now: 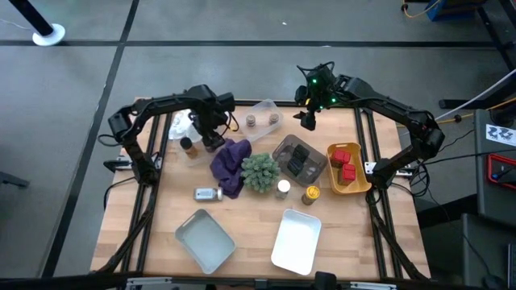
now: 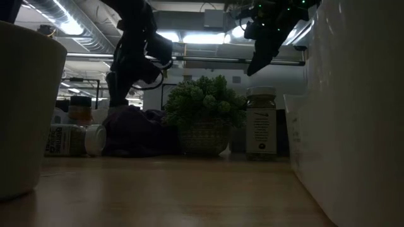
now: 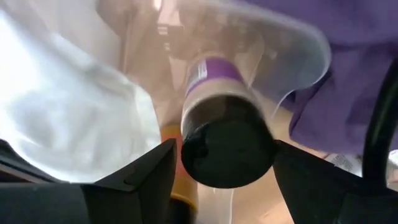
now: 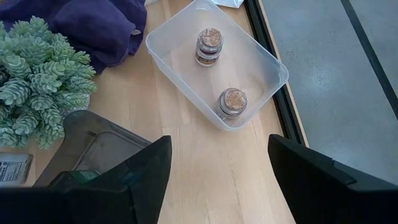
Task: Sort spices by type
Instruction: Put the black seasoning bottle into the left transparent bin, then put the right white seasoning bottle into the gray bin
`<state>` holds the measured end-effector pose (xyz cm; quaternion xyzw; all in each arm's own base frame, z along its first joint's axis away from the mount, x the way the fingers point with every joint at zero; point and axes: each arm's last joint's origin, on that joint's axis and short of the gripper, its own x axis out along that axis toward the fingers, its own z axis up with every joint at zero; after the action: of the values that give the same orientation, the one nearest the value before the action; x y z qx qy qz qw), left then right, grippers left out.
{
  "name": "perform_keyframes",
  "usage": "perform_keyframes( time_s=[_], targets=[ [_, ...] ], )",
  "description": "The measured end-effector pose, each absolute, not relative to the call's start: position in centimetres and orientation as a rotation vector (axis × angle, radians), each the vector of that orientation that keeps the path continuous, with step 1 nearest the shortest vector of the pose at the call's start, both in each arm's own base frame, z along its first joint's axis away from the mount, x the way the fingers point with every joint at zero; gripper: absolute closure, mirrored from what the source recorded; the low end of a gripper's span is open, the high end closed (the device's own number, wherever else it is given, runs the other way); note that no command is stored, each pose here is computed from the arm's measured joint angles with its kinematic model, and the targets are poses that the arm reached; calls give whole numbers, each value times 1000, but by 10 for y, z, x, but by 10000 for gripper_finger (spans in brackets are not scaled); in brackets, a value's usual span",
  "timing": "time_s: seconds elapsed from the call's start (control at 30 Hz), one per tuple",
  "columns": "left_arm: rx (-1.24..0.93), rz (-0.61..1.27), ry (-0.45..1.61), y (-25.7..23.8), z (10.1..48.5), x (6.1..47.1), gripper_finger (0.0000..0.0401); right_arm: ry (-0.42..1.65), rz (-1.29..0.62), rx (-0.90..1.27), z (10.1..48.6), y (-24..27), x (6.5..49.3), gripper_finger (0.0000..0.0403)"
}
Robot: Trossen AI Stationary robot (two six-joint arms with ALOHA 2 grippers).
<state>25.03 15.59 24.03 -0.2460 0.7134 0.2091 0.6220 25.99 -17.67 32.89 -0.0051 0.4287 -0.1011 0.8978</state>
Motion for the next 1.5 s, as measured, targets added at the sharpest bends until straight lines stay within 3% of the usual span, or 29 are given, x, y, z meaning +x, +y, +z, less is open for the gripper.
perform_keyframes(
  time_s=[0.33,0.5,0.67,0.93,1.13,1.5],
  targets=[
    [-475,466,1482,165,274,264,158,888,-210,1,329,-176,260,136],
    [-430,464,1392,170,295,269,158,863,-122,20,329,-167,266,136],
    [-348,498,1158,173,326,270,157,856,-2,41,328,-142,278,136],
    [-231,518,836,155,378,247,157,924,39,157,326,-89,295,136],
    [-204,491,785,132,371,227,157,1020,-67,90,322,-44,302,136],
    [-175,425,693,100,309,213,157,1057,-119,179,294,19,303,136]
  ],
)
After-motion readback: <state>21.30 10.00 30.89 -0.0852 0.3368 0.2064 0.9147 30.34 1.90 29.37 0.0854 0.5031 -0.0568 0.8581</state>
